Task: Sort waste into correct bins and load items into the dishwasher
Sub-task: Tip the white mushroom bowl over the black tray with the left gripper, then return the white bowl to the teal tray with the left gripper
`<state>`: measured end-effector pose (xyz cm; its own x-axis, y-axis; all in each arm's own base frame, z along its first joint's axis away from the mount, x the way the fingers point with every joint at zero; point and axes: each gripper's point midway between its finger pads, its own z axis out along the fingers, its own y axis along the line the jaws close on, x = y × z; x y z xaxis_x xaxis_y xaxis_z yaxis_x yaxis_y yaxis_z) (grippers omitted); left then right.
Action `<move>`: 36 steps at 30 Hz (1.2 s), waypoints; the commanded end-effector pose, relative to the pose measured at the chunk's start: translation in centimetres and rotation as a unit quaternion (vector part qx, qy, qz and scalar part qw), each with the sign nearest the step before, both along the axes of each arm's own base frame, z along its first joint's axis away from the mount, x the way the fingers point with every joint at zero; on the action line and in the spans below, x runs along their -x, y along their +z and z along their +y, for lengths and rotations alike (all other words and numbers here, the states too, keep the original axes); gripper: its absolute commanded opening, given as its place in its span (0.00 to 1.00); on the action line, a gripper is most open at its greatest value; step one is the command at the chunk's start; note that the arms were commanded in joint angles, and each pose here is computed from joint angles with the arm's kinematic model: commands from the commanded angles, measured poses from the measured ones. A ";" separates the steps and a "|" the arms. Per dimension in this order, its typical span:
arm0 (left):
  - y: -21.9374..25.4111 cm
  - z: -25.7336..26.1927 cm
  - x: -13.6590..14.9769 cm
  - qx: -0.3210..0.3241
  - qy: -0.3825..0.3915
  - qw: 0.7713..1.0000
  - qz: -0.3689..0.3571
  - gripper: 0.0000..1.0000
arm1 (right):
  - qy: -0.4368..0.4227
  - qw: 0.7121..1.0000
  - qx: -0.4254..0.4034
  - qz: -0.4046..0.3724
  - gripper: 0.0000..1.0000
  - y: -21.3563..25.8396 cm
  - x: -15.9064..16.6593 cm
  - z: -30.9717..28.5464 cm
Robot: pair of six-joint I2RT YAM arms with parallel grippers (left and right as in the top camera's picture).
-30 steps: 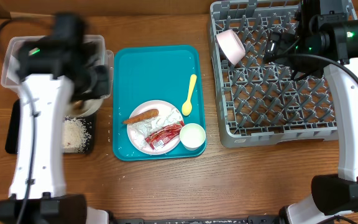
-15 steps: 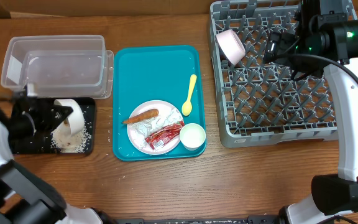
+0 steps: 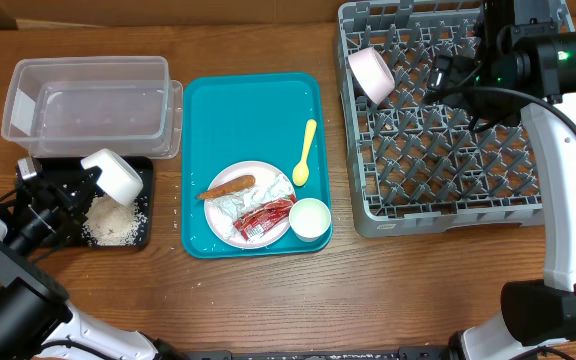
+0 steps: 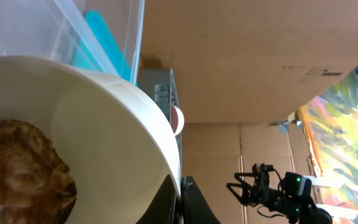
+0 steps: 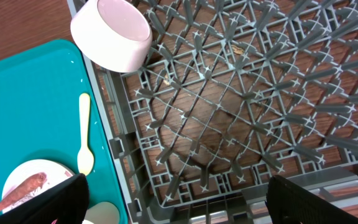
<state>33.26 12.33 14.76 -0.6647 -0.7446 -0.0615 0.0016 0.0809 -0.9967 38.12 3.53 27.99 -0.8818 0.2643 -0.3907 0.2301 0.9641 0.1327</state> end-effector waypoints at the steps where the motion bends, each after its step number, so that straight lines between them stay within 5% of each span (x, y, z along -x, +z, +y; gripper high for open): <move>1: 0.6 0.7 0.0 0.048 0.017 0.999 -0.001 0.04 | 0.000 1.000 0.001 -0.003 0.93 0.1 0.0 -0.1; 10: 1.5 1.8 -0.4 0.026 0.022 0.999 -0.019 0.04 | -0.005 1.000 0.013 -0.007 0.93 0.2 -0.2 -0.6; 16: 5.8 -0.4 -3.6 -0.030 -0.037 0.996 -0.070 0.04 | -0.005 1.000 0.013 -0.008 0.93 0.2 -0.2 -0.6; 19: 8.9 -3.7 -5.8 -0.085 -0.095 0.987 -0.100 0.04 | -0.005 1.000 0.013 -0.010 0.93 0.3 -0.3 -0.5; 24: 10.2 -11.7 -9.8 -0.235 -0.190 0.952 -0.045 0.04 | -0.005 1.000 0.013 -0.010 0.93 0.3 -0.3 -0.5; 28: 7.3 -17.8 -12.5 -0.435 -0.215 0.874 0.002 0.04 | -0.006 1.000 0.010 -0.009 0.93 0.2 -0.3 -0.5; 32: 3.0 -21.6 -15.5 -0.652 -0.175 0.737 0.027 0.04 | -0.005 1.000 0.011 -0.008 0.93 0.2 -0.3 -0.5; 36: -0.5 -26.3 -16.9 -0.739 -0.167 0.652 0.016 0.04 | -0.005 1.000 0.011 -0.008 0.93 0.2 -0.3 -0.5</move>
<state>47.77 -17.36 17.48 -0.7851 0.2426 -0.5699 0.4148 0.8893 -0.1928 38.34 3.22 28.09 -0.8754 0.2651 -0.4041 0.2368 0.9642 0.1195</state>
